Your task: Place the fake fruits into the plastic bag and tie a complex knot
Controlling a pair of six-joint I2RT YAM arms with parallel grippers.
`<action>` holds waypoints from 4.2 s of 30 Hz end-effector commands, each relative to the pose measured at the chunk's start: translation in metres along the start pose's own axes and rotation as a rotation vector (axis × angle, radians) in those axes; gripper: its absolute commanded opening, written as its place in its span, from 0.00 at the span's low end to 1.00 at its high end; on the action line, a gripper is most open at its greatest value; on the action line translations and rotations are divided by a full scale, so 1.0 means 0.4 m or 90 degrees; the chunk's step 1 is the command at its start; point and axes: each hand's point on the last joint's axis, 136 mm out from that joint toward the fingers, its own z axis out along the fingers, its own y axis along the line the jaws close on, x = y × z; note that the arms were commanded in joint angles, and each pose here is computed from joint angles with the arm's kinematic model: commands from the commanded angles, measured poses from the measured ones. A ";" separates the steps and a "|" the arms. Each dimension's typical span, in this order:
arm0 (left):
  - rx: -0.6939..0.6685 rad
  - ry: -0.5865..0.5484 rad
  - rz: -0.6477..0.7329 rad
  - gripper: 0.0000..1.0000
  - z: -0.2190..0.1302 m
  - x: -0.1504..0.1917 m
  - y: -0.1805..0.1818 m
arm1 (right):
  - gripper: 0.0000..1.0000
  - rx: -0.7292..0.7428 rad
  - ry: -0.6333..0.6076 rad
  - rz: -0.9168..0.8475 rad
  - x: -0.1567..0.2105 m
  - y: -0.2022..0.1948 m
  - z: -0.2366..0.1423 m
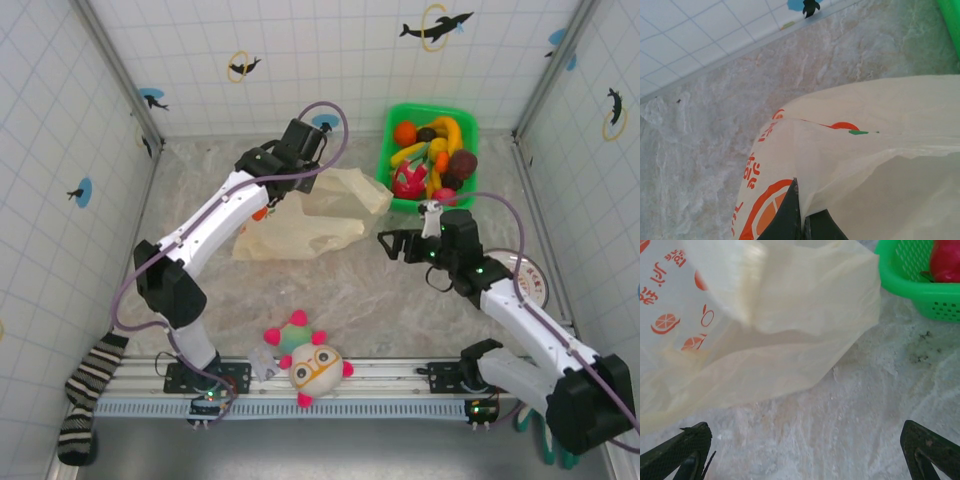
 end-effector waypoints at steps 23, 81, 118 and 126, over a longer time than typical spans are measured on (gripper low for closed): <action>0.054 0.064 -0.088 0.00 -0.083 0.084 0.004 | 0.95 0.437 -0.047 0.083 -0.427 -0.482 -0.043; 0.084 0.044 -0.079 0.00 -0.095 0.059 -0.012 | 0.67 0.193 -0.182 0.021 -0.479 -0.201 -0.068; 0.185 0.026 -0.117 0.00 -0.144 0.041 -0.064 | 0.66 -0.124 -0.214 -0.204 -0.092 0.350 0.244; 0.199 0.023 -0.126 0.00 -0.143 0.054 -0.073 | 0.67 -0.169 -0.175 -0.239 -0.043 0.360 0.286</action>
